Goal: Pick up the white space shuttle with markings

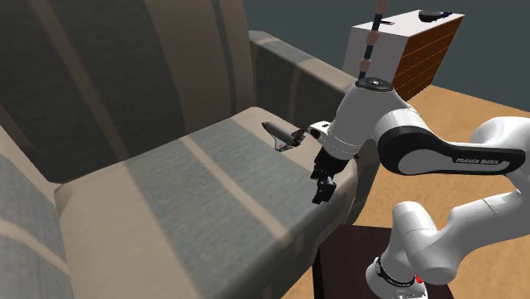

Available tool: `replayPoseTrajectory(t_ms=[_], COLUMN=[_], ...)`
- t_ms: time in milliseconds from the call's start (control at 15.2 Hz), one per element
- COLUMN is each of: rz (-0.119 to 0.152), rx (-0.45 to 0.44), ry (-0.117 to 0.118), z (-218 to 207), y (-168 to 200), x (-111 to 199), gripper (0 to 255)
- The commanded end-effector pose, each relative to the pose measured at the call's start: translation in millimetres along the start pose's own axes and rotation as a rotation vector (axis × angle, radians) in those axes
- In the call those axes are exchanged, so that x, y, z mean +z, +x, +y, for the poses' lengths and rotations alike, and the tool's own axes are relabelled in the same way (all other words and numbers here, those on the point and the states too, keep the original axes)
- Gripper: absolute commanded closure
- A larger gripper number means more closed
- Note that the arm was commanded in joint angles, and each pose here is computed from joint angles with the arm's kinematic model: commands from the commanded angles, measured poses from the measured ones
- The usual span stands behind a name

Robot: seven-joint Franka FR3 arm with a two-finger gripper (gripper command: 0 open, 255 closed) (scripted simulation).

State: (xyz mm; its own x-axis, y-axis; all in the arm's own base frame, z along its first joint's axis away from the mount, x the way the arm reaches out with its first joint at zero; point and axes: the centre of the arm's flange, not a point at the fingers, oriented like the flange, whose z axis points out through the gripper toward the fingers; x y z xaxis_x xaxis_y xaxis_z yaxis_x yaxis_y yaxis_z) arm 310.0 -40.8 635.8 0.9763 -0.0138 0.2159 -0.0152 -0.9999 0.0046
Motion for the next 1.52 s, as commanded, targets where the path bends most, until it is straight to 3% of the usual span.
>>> replayPoseTrajectory(t_ms=[0,726,1452], rz=[0.0,-0.056,-0.112], rx=[0.0,0.237,0.474], ry=[0.0,-0.06,-0.119], z=[0.0,114.2,246.1], y=[0.0,83.9,137.3], x=[0.0,23.0,42.5], gripper=[0,0,0])
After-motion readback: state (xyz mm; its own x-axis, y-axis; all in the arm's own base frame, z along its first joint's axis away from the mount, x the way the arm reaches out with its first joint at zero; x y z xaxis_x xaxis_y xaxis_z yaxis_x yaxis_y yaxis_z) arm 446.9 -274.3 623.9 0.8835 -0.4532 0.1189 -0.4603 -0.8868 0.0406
